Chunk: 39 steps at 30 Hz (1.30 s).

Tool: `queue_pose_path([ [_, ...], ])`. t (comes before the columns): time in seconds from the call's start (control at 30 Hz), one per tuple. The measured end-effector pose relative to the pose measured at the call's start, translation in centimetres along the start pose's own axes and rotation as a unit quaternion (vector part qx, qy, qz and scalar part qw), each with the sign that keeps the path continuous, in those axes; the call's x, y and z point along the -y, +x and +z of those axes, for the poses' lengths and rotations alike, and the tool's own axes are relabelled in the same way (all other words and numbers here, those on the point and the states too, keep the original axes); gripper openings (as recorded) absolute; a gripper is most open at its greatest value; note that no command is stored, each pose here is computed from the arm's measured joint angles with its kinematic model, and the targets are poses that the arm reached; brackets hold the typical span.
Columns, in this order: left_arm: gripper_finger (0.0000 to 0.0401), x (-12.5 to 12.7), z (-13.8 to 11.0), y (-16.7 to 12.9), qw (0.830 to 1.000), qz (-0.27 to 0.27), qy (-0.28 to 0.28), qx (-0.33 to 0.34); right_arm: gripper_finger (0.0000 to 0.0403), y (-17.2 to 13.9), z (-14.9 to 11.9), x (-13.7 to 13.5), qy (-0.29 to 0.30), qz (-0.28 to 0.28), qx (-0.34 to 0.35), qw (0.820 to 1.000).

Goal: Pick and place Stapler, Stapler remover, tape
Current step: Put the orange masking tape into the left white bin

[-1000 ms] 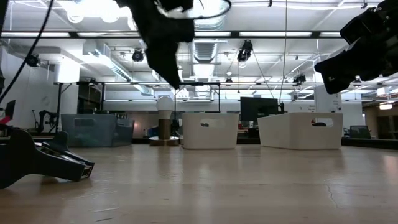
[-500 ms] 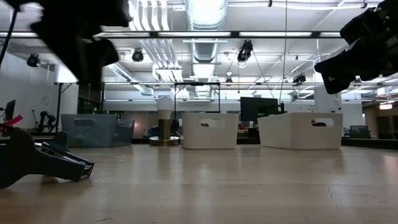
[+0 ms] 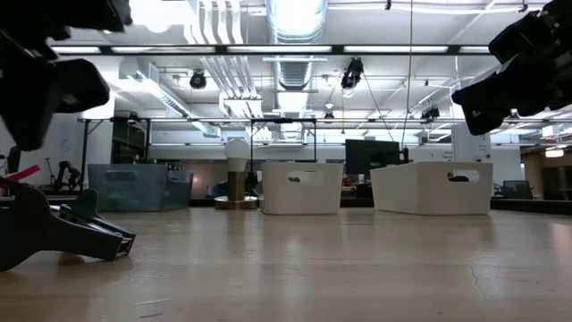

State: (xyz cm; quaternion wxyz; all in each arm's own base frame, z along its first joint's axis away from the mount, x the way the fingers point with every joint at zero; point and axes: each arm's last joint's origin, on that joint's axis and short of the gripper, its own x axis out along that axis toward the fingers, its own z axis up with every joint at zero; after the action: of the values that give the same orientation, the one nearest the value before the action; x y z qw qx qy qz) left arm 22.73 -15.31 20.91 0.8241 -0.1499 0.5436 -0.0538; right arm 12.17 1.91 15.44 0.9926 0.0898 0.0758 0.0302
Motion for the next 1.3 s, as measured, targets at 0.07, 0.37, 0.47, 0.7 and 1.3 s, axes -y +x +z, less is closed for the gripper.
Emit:
queue_pose_path([
  [0.07, 0.0197, 0.9, -0.2, 0.3, 1.0, -0.01, -0.001, 0.014, 0.0008, 0.0, 0.0, 0.0, 0.0, 0.0, 0.0, 1.0],
  [0.37, 0.0197, 3.9, -1.2, 3.3, 1.0, -0.029, -0.009, 0.007, 0.0008, 0.0, 0.0, 0.0, 0.0, 0.0, 0.0, 1.0],
  [0.47, 0.0197, 4.7, -1.6, 4.3, 1.0, -0.023, -0.012, -0.007, 0.0008, 0.0, 0.0, 0.0, 0.0, 0.0, 0.0, 1.0],
  [0.7, 0.0197, 5.9, -1.6, 6.4, 1.0, -0.011, -0.01, -0.025, 0.0008, 0.0, 0.0, 0.0, 0.0, 0.0, 0.0, 1.0],
  [1.3, 0.007, 4.7, -1.2, 6.8, 0.999, 0.017, 0.018, -0.039, 0.0008, 0.0, 0.0, 0.0, 0.0, 0.0, 0.0, 1.0],
])
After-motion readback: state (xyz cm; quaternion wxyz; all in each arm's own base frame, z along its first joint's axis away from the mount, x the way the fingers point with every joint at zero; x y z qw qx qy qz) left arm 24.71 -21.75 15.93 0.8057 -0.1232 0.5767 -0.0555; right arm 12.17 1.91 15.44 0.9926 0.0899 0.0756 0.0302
